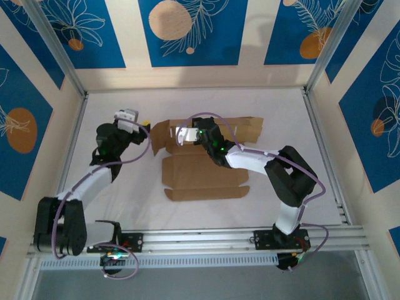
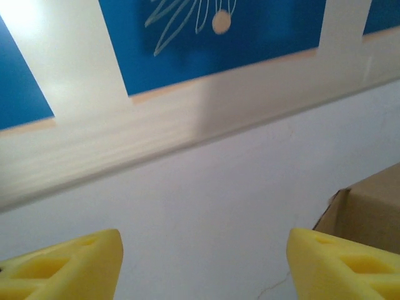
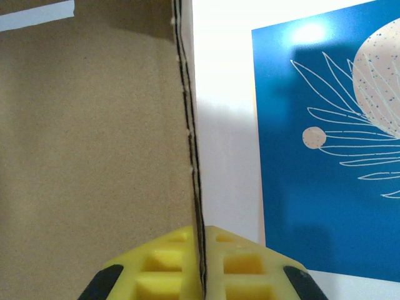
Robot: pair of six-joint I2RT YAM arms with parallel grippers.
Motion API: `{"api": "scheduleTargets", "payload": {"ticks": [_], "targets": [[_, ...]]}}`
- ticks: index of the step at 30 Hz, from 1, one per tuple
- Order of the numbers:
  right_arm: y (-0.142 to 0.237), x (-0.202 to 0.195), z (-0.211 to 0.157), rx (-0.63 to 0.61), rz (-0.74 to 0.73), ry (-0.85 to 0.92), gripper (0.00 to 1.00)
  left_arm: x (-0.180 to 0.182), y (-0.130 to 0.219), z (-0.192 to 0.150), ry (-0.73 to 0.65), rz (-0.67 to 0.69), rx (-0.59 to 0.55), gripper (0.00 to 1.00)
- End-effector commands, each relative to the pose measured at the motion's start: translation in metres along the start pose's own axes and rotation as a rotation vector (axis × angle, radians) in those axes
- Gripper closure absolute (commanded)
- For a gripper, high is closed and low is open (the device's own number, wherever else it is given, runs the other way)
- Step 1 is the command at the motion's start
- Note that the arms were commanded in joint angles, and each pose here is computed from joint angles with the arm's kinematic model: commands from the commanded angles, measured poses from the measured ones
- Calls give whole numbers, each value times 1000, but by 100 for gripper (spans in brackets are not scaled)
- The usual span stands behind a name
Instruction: Fold the paper box
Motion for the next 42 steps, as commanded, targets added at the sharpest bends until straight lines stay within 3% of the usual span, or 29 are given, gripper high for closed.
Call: {"api": "scheduleTargets", "payload": {"ticks": [1,3,7,12,22,32,42], "targets": [[5,-16,8,-29,-49,-13,100,9,-7,-25,0,44,103,29],[6,-16,8,-32,-45,-12,100,15,-11,-31,9,71,126,29],[7,-18,10,-35,-41,-6,100,1,-25,-40,57,-55,181,27],[5,-18,9,-35,-27,-9,100,-34,-25,-39,110,-287,146,29],[6,-15,12,-63,9,-16,100,-64,-15,-42,56,-427,105,26],[10,-16,12,-88,40,-25,100,-100,-3,-28,71,-679,32,26],[2,-33,5,-70,-43,-49,100,-112,9,-45,94,-662,73,27]]}}
Point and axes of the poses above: each hand's point on the last joint's axis, 136 mm out from that joint toward the fingers, its own y axis back along the fingers, its own x axis along the line the jaws close on, z = x × y, the point moved 3 cm from there along y, back along the fingers, and after that the axes turned 3 degrees about y, right-handed, at the moved point
